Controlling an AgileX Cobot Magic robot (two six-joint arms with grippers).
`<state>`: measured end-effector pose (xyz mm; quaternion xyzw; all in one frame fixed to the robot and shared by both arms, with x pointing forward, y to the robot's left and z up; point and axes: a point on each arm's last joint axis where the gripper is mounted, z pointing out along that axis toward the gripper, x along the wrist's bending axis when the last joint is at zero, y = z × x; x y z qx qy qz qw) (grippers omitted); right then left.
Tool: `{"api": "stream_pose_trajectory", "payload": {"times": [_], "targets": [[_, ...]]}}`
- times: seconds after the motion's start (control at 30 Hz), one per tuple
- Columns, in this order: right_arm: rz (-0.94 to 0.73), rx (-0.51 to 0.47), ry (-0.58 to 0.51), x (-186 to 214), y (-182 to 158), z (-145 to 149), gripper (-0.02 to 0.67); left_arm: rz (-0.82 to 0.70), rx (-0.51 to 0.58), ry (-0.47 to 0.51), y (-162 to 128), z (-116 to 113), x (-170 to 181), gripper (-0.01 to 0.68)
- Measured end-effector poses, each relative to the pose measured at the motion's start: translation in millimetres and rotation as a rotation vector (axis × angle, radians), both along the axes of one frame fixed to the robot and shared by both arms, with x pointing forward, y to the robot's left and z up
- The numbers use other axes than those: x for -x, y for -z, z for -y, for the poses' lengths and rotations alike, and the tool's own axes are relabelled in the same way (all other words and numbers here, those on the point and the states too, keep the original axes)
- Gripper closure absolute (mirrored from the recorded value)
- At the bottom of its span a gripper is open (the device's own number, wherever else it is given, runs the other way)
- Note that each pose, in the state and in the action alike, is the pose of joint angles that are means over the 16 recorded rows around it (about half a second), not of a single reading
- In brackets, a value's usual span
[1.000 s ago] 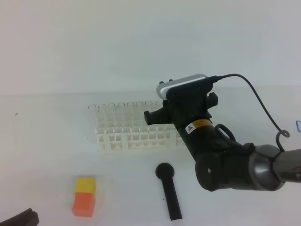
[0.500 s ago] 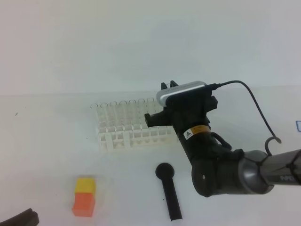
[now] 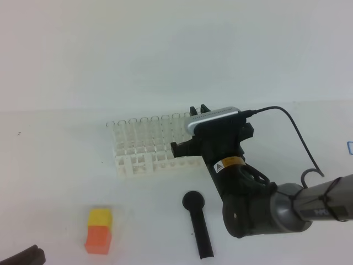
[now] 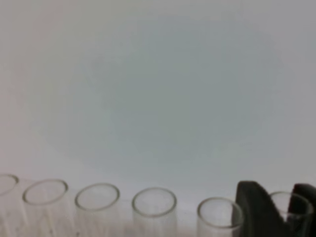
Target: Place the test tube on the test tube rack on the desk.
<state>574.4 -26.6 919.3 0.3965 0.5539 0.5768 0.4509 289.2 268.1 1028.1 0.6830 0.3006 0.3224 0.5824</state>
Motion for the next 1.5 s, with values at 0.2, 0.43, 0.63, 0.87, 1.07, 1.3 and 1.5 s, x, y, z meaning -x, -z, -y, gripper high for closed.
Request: {"api": "stream_pose_trajectory", "payload": {"times": [0.2, 0.43, 0.63, 0.87, 1.07, 1.3, 1.5], "targets": [[0.004, 0.004, 0.001, -0.1, 0.8, -0.3, 0.512, 0.001, 0.000, 0.000, -0.1, 0.0, 0.0, 0.674], [0.004, 0.022, 0.000, -0.1, 1.2, -0.6, 0.488, 0.002, 0.001, 0.001, -0.2, 0.1, 0.0, 0.674], [0.002, 0.046, -0.004, 0.1, 1.6, -1.0, 0.468, 0.002, 0.002, 0.001, -0.3, 0.1, 0.0, 0.674], [-0.001, 0.061, -0.012, 0.6, -1.5, -1.5, 0.455, 0.004, 0.003, 0.002, -0.5, 0.2, 0.1, 0.674], [0.000, 0.063, -0.019, 1.2, -5.6, -1.7, 0.448, 0.005, 0.004, 0.003, -0.6, 0.3, 0.1, 0.674], [0.016, 0.051, -0.022, 1.9, -16.2, -1.4, 0.438, 0.006, 0.005, 0.004, -0.7, 0.3, 0.1, 0.674], [0.052, 0.038, -0.020, 3.4, -35.5, 0.0, 0.424, 0.006, 0.005, 0.003, -0.7, 0.3, 0.1, 0.674]]}}
